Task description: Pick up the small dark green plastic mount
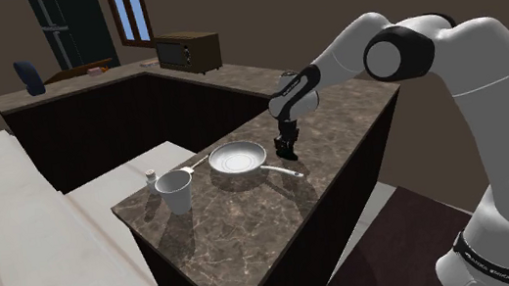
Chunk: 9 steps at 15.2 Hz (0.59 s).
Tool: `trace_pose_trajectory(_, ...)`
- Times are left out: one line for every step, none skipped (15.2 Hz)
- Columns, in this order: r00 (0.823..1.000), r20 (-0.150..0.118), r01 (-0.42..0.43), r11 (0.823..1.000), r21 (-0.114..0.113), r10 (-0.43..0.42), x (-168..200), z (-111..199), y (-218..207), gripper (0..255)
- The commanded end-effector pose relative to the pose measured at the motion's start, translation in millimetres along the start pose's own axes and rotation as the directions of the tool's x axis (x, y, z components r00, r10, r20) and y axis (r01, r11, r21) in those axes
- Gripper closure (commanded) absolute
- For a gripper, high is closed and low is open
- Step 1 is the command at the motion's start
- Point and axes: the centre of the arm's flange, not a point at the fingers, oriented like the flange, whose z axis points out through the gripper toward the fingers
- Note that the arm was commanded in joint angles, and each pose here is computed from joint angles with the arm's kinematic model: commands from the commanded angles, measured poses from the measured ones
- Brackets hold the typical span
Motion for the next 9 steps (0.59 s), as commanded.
trace_pose_trajectory(1.000, 0.001, -0.001, 1.000, 0.000, 0.001, 0, 1, 0, 255)
trace_pose_trajectory(1.000, 0.001, -0.001, 1.000, 0.000, 0.001, 0, 1, 0, 255)
trace_pose_trajectory(1.000, 0.001, -0.001, 1.000, 0.000, 0.001, 0, 1, 0, 255)
trace_pose_trajectory(1.000, 0.001, -0.001, 1.000, 0.000, 0.001, 0, 1, 0, 255)
trace_pose_trajectory(1.000, 0.001, -0.001, 1.000, 0.000, 0.001, 0, 1, 0, 255)
trace_pose_trajectory(1.000, 0.001, -0.001, 1.000, 0.000, 0.001, 0, 1, 1, 255)
trace_pose_trajectory(1.000, 0.001, -0.001, 1.000, 0.000, 0.001, 0, -4, 0, 255)
trace_pose_trajectory(1.000, 0.001, -0.001, 1.000, 0.000, 0.001, 0, -10, 0, 255)
trace_pose_trajectory(1.000, 0.001, -0.001, 1.000, 0.000, 0.001, 0, -15, 0, 255)
